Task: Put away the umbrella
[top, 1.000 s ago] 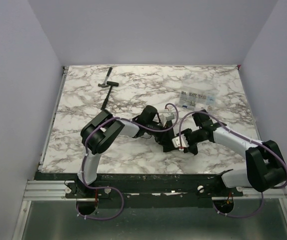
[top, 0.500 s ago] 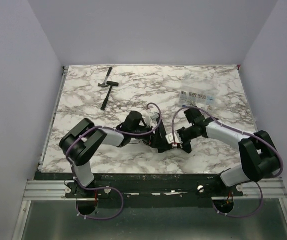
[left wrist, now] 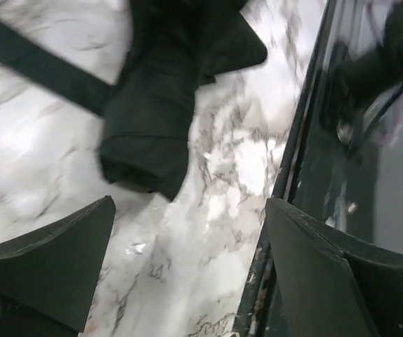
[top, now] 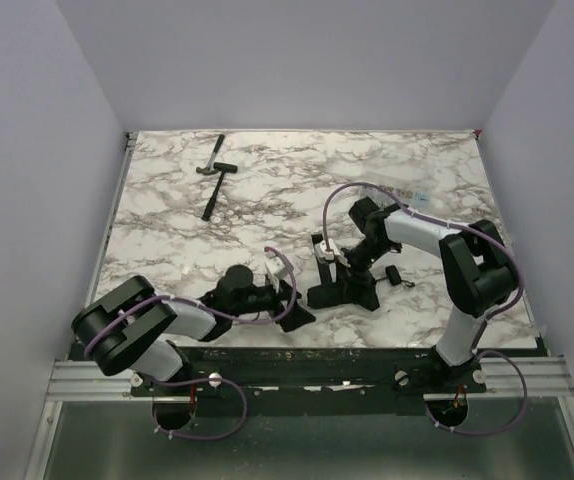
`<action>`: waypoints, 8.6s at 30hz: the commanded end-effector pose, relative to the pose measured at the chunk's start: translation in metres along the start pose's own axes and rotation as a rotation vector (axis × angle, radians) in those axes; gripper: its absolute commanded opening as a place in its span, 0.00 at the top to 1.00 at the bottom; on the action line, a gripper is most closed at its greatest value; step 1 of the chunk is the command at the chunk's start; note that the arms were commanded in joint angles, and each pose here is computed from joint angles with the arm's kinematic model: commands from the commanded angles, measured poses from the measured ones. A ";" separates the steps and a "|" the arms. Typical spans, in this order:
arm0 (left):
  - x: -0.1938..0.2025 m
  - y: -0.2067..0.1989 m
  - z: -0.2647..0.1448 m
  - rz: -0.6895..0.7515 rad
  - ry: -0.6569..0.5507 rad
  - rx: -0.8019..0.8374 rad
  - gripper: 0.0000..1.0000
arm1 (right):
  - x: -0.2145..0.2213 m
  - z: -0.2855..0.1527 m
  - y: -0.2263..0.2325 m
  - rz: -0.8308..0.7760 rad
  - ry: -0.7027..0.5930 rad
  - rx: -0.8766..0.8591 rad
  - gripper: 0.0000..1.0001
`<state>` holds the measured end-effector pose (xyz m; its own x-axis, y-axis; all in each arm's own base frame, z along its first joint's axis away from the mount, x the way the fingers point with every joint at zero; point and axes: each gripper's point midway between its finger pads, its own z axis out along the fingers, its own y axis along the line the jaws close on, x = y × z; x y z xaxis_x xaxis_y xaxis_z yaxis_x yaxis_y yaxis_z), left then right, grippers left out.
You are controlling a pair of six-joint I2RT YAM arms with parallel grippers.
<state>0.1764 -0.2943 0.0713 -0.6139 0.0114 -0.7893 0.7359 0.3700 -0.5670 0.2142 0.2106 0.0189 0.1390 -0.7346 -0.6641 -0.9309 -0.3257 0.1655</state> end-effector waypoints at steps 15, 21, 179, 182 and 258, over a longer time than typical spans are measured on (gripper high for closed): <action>0.020 -0.012 0.042 1.007 0.186 -0.141 0.08 | 0.075 0.030 0.066 0.441 0.271 -0.206 1.00; 0.033 -0.044 0.053 1.025 0.202 0.020 0.08 | 0.076 0.030 0.057 0.445 0.281 -0.162 0.99; 0.169 0.076 0.027 -0.356 0.830 -0.090 0.85 | -0.041 -0.103 0.002 -0.505 -0.105 0.442 0.00; 0.170 0.076 0.029 -0.382 0.848 -0.088 0.85 | -0.022 -0.090 -0.011 -0.506 -0.022 0.483 0.00; 0.131 0.042 0.052 0.328 0.812 0.020 0.92 | 0.028 -0.077 -0.045 0.368 0.060 0.218 0.23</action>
<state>0.1926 -0.4009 0.0265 0.0821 0.5919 -0.8018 0.9923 0.0262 0.1210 0.2089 0.1748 0.0323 -0.3664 -0.8181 -0.4433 -0.8275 0.0686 0.5573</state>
